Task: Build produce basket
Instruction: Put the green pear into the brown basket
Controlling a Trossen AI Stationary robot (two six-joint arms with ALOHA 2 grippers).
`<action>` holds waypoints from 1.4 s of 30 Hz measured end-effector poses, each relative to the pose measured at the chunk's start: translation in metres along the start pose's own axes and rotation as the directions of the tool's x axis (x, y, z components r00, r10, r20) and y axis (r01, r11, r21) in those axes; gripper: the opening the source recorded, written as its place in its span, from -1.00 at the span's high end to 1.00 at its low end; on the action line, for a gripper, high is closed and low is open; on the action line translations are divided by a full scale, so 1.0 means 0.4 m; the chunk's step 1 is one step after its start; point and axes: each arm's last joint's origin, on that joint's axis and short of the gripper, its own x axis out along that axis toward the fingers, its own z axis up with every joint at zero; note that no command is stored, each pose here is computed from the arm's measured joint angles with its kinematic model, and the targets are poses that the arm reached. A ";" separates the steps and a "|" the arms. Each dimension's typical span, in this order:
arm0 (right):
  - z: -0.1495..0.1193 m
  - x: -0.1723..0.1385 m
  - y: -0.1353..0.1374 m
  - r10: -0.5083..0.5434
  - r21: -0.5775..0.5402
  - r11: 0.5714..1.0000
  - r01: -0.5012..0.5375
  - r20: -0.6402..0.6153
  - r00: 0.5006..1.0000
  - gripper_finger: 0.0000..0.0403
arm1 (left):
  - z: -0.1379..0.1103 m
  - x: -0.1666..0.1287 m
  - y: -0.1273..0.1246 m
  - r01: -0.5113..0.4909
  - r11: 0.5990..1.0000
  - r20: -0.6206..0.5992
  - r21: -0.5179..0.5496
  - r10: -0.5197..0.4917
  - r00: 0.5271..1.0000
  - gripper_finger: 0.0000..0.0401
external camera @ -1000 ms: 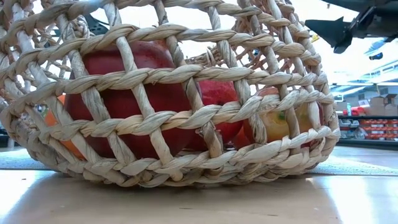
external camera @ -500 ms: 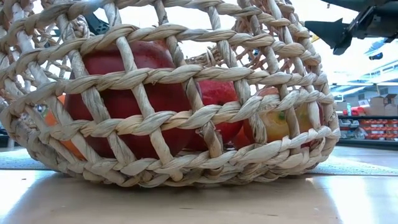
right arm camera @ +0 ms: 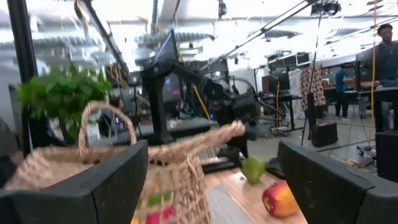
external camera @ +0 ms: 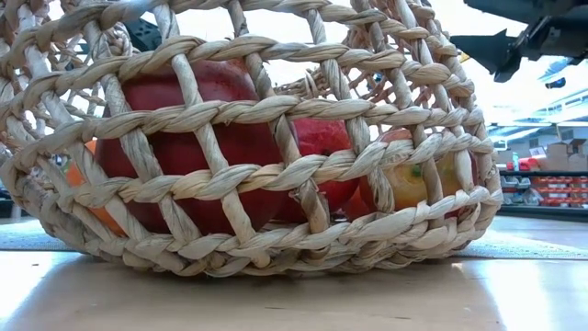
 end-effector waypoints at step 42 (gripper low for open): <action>-0.037 -0.004 0.001 0.011 -0.148 0.988 -0.030 -0.129 0.992 -0.80 | -0.019 0.066 0.027 0.057 0.961 0.379 -0.271 0.052 0.924 -0.45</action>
